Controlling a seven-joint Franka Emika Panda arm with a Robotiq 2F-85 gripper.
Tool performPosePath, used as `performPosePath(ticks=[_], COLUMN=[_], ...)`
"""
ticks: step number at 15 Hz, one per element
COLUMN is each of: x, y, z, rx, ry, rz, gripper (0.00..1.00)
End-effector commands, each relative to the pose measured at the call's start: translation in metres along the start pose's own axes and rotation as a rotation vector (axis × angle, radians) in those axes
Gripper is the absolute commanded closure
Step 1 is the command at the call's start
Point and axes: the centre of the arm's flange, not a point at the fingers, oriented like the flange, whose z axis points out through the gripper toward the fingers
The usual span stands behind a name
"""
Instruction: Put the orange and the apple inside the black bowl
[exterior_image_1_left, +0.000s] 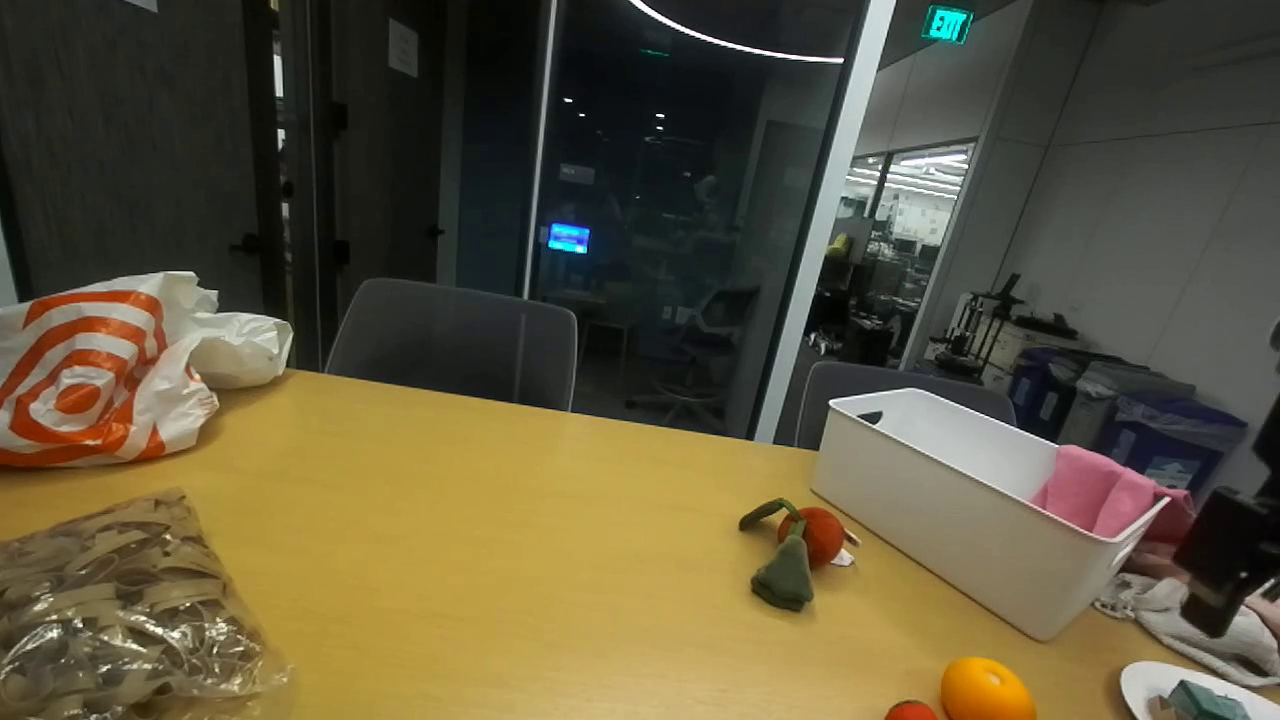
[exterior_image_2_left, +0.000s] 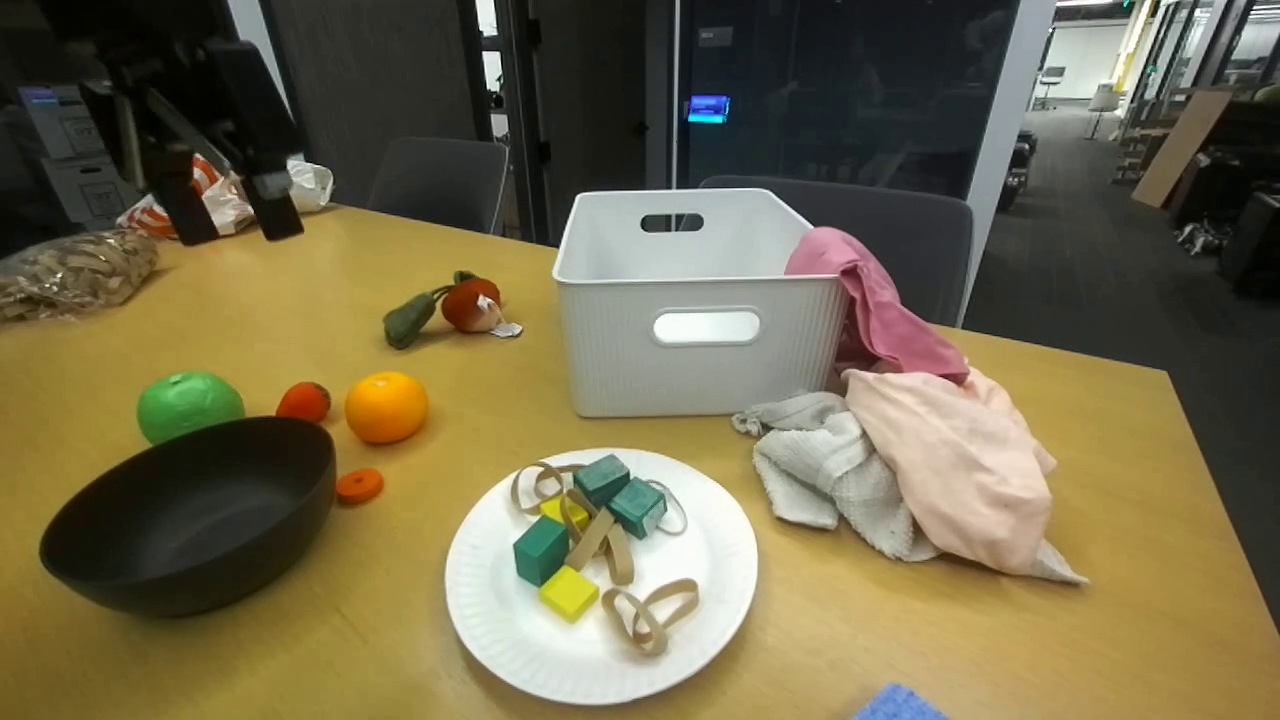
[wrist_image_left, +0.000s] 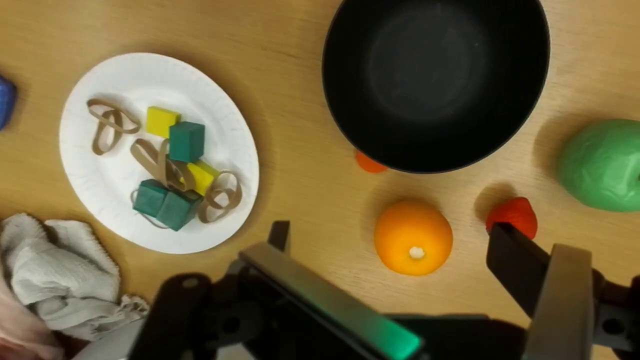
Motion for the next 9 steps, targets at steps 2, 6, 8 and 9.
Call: performPosePath(ticks=[2,6,8,9], x=[0.048,0.072,0.076,0.078], y=[-0.017,-0.021,-0.023,-0.024], z=[0.065,0.105,0.122,0.13], rx=[0.041,0.095,0.128,0.135], ry=[-0.012,-0.01,-0.005,-0.007], rz=[-0.103,-0.144,-0.151,-0.15], gripper=[0.0,0.0,0.0,0.0])
